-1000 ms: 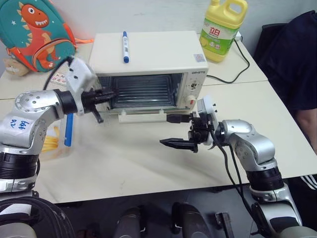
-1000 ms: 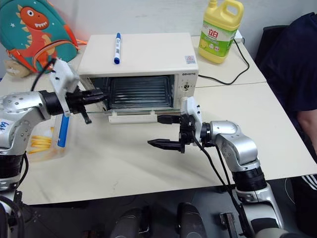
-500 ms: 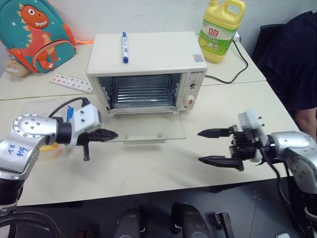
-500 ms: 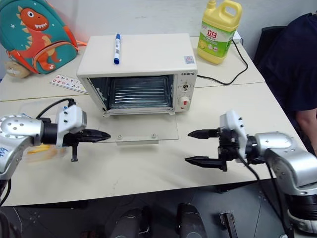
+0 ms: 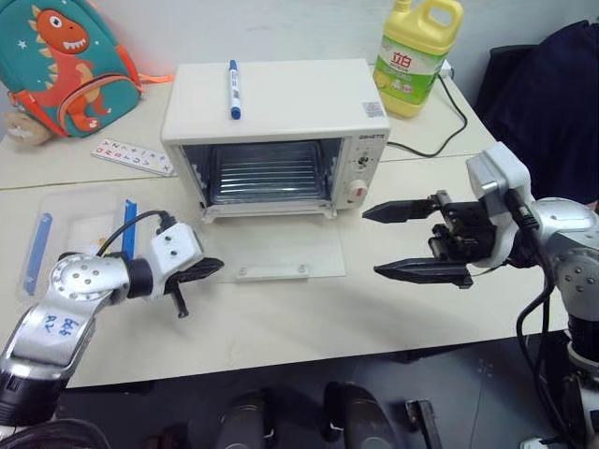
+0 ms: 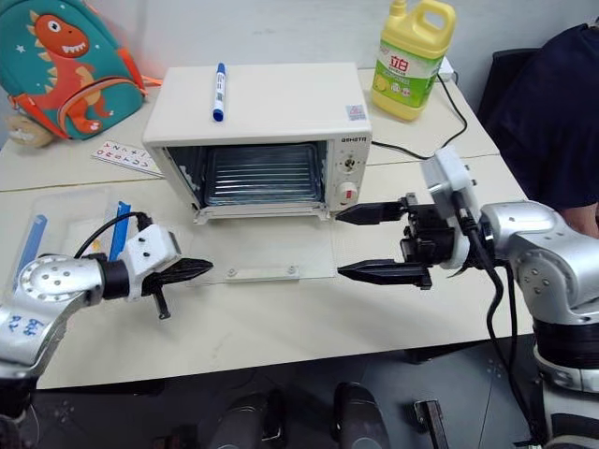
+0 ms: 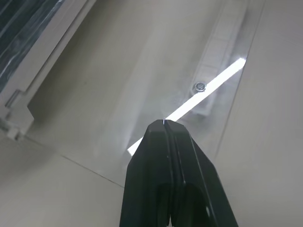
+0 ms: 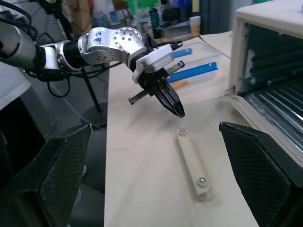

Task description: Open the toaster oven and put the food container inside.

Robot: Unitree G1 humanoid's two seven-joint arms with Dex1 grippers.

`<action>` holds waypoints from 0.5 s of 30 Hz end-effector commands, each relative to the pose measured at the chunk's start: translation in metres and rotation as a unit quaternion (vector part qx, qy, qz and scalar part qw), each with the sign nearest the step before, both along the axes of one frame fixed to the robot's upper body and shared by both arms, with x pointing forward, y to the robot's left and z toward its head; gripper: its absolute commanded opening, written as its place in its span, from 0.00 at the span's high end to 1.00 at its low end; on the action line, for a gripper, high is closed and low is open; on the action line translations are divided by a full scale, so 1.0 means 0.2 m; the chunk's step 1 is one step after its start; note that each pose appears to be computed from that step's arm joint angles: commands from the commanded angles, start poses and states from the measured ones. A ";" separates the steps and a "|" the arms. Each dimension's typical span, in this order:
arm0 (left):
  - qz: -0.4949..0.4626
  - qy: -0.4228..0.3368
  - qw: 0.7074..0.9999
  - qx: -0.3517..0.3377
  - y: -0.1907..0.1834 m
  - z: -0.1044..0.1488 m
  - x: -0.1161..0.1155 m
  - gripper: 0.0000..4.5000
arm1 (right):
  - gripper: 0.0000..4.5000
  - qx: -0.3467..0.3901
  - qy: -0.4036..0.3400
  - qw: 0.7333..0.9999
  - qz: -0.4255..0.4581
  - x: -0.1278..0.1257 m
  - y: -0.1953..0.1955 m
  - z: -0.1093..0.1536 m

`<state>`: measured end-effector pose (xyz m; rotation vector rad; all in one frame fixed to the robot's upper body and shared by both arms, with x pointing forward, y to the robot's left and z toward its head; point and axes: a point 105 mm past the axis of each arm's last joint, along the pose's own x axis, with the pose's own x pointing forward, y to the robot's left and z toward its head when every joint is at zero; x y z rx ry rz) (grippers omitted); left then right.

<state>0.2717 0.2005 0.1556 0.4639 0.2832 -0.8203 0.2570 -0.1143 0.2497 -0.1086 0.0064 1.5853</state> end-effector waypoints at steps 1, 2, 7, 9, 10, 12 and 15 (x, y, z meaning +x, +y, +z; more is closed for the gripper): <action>0.072 -0.017 0.995 -0.073 0.10 0.15 -0.16 0.80 | 0.00 -0.004 -0.018 0.999 0.036 0.00 0.05 0.02; 0.093 -0.016 0.992 -0.084 0.12 0.15 -0.19 0.75 | 0.00 -0.007 -0.018 0.999 0.041 0.01 0.05 0.02; 0.248 -0.015 0.958 -0.142 0.33 0.13 -0.41 0.41 | 0.00 -0.013 -0.020 0.998 0.065 0.06 0.08 0.03; 0.302 -0.015 0.937 -0.173 0.40 0.11 -0.47 0.28 | 0.00 -0.013 -0.014 0.997 0.072 0.08 0.09 0.04; 0.320 -0.015 0.929 -0.186 0.42 0.10 -0.50 0.20 | 0.00 -0.014 -0.011 0.997 0.077 0.08 0.09 0.04; 0.372 -0.016 0.902 -0.218 0.47 0.07 -0.55 0.07 | 0.00 -0.020 -0.014 0.996 0.091 0.08 0.09 0.04; 0.463 -0.045 0.840 -0.281 0.56 0.04 -0.58 0.01 | 0.00 -0.025 -0.034 0.994 0.096 0.10 0.11 0.04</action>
